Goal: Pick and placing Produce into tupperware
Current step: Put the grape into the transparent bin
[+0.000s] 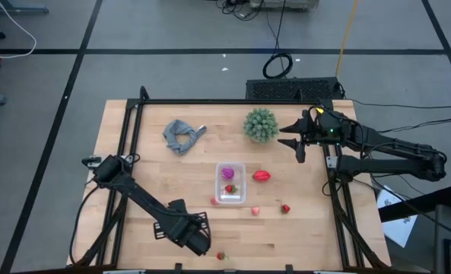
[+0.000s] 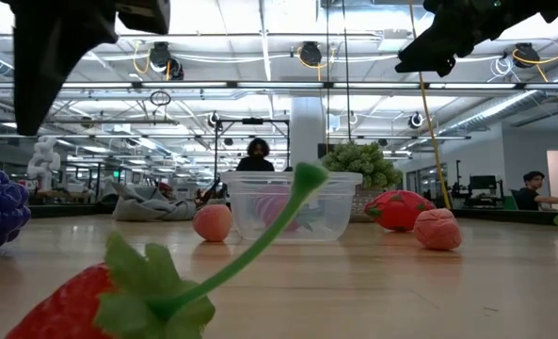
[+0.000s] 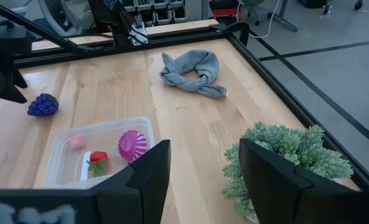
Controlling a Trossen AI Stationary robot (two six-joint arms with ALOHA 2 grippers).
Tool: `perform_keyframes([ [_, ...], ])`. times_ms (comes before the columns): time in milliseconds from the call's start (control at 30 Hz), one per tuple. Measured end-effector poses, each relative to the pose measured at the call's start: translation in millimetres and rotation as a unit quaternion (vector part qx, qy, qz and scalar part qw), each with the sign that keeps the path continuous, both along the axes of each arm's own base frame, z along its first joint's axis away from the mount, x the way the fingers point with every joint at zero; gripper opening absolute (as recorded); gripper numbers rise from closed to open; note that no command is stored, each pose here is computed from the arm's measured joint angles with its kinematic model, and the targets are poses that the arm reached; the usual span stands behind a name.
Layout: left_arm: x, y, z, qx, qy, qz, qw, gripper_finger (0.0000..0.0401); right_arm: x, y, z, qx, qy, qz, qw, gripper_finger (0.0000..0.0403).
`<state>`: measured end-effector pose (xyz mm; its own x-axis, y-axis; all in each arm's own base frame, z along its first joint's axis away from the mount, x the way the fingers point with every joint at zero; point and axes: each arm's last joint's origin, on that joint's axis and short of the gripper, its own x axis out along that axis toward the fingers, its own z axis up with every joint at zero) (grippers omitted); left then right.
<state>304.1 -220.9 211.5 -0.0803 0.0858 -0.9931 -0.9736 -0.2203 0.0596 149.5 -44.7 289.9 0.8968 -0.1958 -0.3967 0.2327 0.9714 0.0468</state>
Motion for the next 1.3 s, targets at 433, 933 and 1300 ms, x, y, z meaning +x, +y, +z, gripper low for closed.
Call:
perform_keyframes([
  [433,-9.3,5.7,-17.8,0.014,0.04,0.0,0.999,0.0258,-0.1,0.0,-0.1,0.0,0.001,0.0,1.0,0.0183],
  [933,-9.2,9.7,-35.3,0.008,0.032,-0.007,0.999,0.0309,-0.1,0.0,-0.1,0.0,0.001,0.0,1.0,0.0183],
  [1300,-7.4,12.0,-35.3,0.019,0.024,-0.025,0.999,0.031,-0.1,0.0,-0.1,0.0,0.001,0.0,1.0,0.0183],
])
